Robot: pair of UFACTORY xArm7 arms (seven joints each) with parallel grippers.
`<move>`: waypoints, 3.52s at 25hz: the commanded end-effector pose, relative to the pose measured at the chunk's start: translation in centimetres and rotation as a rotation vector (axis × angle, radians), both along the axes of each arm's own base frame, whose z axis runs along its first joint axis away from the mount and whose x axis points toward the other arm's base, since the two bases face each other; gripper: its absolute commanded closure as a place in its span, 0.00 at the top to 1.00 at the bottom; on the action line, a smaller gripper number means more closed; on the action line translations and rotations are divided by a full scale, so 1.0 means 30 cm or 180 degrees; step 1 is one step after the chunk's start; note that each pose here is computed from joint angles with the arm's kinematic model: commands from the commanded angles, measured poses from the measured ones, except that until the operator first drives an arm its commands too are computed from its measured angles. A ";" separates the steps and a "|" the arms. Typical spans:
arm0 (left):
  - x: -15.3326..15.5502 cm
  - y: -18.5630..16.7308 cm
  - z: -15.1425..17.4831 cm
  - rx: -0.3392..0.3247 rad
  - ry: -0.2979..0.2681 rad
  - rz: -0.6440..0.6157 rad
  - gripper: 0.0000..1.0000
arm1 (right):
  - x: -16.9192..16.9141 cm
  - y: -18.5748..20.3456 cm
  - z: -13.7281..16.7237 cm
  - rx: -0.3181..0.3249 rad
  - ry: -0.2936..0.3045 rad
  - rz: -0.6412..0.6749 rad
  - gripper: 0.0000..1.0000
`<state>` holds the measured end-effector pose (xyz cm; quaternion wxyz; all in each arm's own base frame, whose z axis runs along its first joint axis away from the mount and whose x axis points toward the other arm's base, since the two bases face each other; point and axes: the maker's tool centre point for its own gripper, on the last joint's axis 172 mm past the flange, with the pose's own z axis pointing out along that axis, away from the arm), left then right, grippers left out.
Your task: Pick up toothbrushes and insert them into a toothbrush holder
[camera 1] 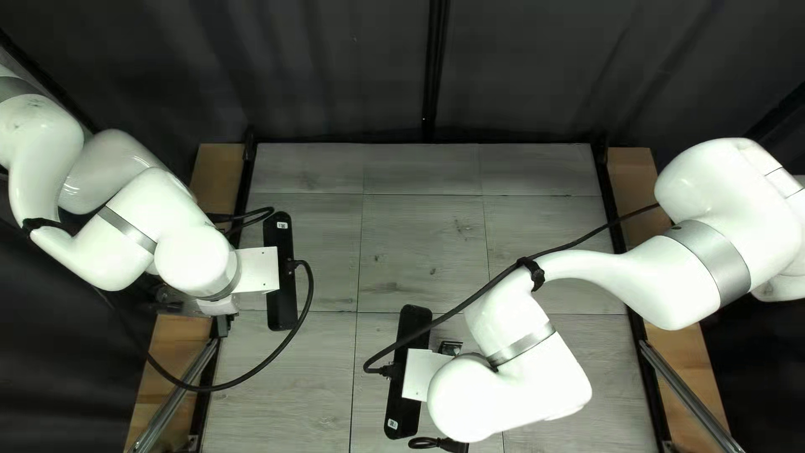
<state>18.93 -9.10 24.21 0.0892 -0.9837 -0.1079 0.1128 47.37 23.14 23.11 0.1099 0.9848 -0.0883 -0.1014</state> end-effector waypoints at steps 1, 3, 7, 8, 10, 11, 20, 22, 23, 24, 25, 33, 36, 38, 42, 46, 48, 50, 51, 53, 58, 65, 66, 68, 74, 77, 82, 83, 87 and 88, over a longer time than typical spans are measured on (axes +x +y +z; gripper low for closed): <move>0.000 0.000 0.000 0.0000 0.0000 0.0000 1.00 | 0.001 0.005 -0.005 0.0052 0.0021 0.0020 0.01; 0.000 0.000 0.000 0.0000 0.0000 0.0000 1.00 | 0.002 0.001 -0.010 0.0080 0.0033 0.0020 0.01; 0.000 0.000 0.000 0.0000 0.0000 0.0000 1.00 | 0.005 -0.006 -0.018 0.0118 0.0036 0.0014 0.01; 0.000 0.000 0.000 0.0000 0.0000 0.0000 1.00 | 0.007 -0.007 -0.021 0.0125 0.0035 0.0014 0.00; 0.000 0.000 0.000 0.0000 0.0000 0.0000 1.00 | 0.010 -0.012 -0.031 0.0134 0.0035 0.0012 0.01; 0.000 0.000 0.000 0.0000 0.0000 0.0000 1.00 | 0.011 -0.013 -0.034 0.0137 0.0035 0.0010 0.01; 0.000 0.000 0.000 0.0000 0.0000 0.0000 1.00 | 0.010 -0.013 -0.072 0.0175 0.0052 0.0025 0.01; 0.000 0.000 0.000 0.0000 0.0000 0.0000 1.00 | 0.006 -0.018 -0.079 0.0174 0.0056 0.0017 0.01; 0.000 0.000 0.000 0.0000 0.0000 0.0000 1.00 | 0.006 -0.020 -0.081 0.0174 0.0058 0.0012 0.01; 0.000 0.000 0.000 0.0000 0.0000 0.0000 1.00 | 0.006 -0.021 -0.081 0.0173 0.0061 0.0010 0.01; 0.000 0.000 0.000 0.0000 0.0000 0.0000 1.00 | 0.007 -0.021 -0.083 0.0174 0.0062 0.0007 0.01; 0.000 0.000 0.000 0.0000 0.0000 0.0000 1.00 | 0.013 -0.005 -0.096 0.0214 0.0074 0.0048 0.01; 0.000 0.000 0.000 0.0000 0.0000 0.0000 1.00 | 0.015 -0.006 -0.106 0.0221 0.0075 0.0052 0.01; 0.000 0.000 0.000 0.0000 0.0000 0.0000 1.00 | 0.014 -0.005 -0.107 0.0211 0.0072 0.0048 0.01; 0.000 0.000 0.000 0.0000 0.0000 0.0000 1.00 | 0.015 -0.005 -0.109 0.0183 0.0054 0.0030 0.01; 0.000 0.000 0.000 0.0000 0.0000 0.0000 1.00 | 0.013 -0.006 -0.108 0.0135 0.0021 0.0004 0.01; 0.000 0.000 0.000 0.0000 0.0000 0.0000 1.00 | 0.012 -0.007 -0.109 0.0109 0.0004 -0.0009 0.01; 0.000 0.000 0.000 0.0000 0.0000 0.0000 1.00 | 0.012 -0.011 -0.109 0.0094 -0.0006 -0.0018 0.01; 0.000 0.000 0.000 0.0000 0.0000 0.0000 1.00 | 0.012 -0.012 -0.109 0.0090 -0.0008 -0.0020 0.01; 0.000 0.000 0.000 0.0000 0.0000 0.0000 1.00 | 0.013 -0.019 -0.113 0.0079 -0.0015 -0.0032 0.01; 0.000 0.000 0.000 0.0000 0.0000 0.0000 1.00 | 0.020 -0.030 -0.126 0.0078 -0.0030 -0.0043 0.01; 0.000 0.000 0.000 0.0000 0.0000 0.0000 1.00 | 0.026 -0.029 -0.146 0.0144 -0.0014 -0.0032 0.01; 0.000 0.000 0.000 0.0000 0.0000 0.0000 1.00 | 0.025 -0.027 -0.151 0.0158 -0.0009 -0.0027 0.01; 0.000 0.000 0.000 0.0000 0.0000 0.0000 1.00 | 0.025 -0.024 -0.157 0.0181 -0.0006 -0.0020 0.01; 0.000 0.000 0.000 0.0000 0.0000 0.0000 1.00 | 0.024 -0.022 -0.173 0.0214 -0.0016 -0.0019 0.01; 0.000 0.000 0.000 0.0000 0.0000 0.0000 1.00 | 0.020 -0.020 -0.169 0.0213 -0.0025 -0.0021 0.05; 0.000 0.000 0.000 0.0000 0.0000 0.0000 1.00 | 0.016 -0.012 -0.163 0.0207 -0.0035 -0.0012 0.82; 0.000 0.000 0.000 0.0000 0.0000 0.0000 1.00 | 0.016 -0.012 -0.162 0.0208 -0.0036 -0.0010 0.91; 0.000 0.000 0.000 0.0000 0.0000 0.0000 1.00 | 0.019 -0.011 -0.162 0.0206 -0.0050 -0.0004 0.94; 0.000 0.000 0.000 0.0000 0.0000 0.0000 1.00 | 0.019 -0.011 -0.161 0.0205 -0.0053 -0.0003 0.94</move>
